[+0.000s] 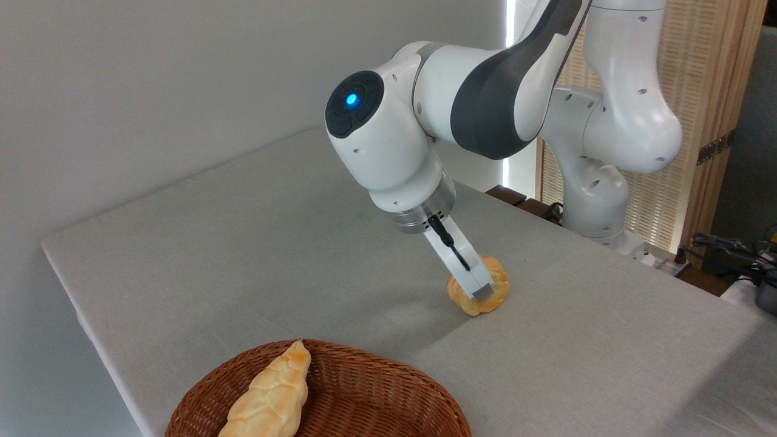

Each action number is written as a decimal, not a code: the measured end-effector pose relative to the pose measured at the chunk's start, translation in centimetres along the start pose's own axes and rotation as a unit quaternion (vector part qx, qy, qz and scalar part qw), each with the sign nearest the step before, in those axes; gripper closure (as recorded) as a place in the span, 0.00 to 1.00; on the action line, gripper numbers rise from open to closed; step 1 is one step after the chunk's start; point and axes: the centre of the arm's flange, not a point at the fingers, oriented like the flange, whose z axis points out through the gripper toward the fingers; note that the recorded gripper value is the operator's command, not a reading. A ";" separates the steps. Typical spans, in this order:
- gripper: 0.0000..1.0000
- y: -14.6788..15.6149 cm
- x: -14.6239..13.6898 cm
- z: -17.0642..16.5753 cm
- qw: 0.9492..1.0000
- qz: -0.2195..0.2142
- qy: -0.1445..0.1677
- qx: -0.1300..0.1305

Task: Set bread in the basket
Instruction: 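Lift the roll and carry it over the wicker basket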

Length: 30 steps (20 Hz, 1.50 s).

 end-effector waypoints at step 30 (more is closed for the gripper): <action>0.00 -6.4 2.5 -15.7 0.909 -0.173 0.217 0.310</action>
